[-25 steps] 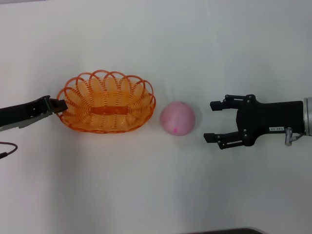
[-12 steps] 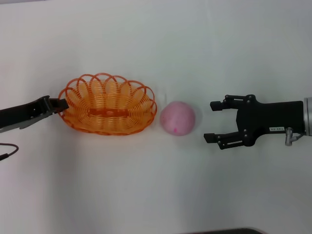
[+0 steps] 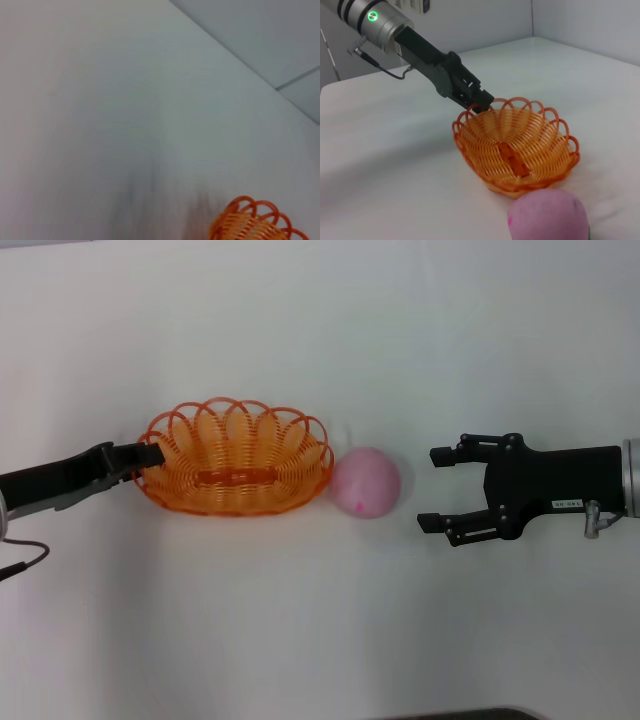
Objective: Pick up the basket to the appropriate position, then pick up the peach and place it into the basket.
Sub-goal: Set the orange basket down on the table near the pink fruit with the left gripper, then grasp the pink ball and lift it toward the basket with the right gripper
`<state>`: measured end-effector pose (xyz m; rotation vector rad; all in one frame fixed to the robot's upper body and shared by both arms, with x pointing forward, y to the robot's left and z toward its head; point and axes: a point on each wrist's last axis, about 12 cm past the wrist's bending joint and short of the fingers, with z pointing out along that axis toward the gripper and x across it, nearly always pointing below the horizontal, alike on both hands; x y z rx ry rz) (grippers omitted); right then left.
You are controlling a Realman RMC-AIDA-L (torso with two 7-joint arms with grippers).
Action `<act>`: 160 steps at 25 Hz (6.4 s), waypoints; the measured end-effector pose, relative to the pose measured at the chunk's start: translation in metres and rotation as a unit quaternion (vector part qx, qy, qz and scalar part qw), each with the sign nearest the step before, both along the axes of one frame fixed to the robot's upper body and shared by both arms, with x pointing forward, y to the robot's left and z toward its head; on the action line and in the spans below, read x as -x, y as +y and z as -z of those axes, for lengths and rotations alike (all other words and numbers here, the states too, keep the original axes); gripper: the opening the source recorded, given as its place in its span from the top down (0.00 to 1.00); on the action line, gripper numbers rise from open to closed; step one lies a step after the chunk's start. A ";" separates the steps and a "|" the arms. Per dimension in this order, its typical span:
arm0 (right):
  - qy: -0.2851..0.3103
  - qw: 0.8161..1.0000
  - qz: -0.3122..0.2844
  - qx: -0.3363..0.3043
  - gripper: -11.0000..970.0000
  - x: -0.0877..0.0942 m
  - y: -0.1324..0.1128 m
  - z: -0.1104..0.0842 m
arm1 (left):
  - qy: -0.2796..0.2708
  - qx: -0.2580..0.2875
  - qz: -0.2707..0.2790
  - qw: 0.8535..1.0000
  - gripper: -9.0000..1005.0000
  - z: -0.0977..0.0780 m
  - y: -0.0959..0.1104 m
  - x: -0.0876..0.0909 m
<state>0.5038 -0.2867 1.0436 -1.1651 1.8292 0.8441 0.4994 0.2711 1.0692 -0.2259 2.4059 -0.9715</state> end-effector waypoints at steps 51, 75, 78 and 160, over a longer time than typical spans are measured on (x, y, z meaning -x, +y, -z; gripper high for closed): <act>0.011 0.999 -0.052 -0.007 0.06 0.015 -0.005 -0.003 | -0.323 -0.039 0.380 0.866 0.09 0.034 0.027 0.080; 0.093 0.995 0.009 -0.020 0.06 0.001 -0.003 -0.012 | -0.370 -0.046 0.385 0.844 0.10 0.033 0.024 0.078; 0.149 0.988 0.034 -0.024 0.06 -0.010 -0.002 -0.025 | -0.372 -0.046 0.385 0.843 0.10 0.032 0.023 0.078; 0.093 0.931 -0.068 0.347 0.23 -0.079 0.156 -0.081 | -0.391 -0.056 0.374 0.839 0.10 0.030 0.026 0.076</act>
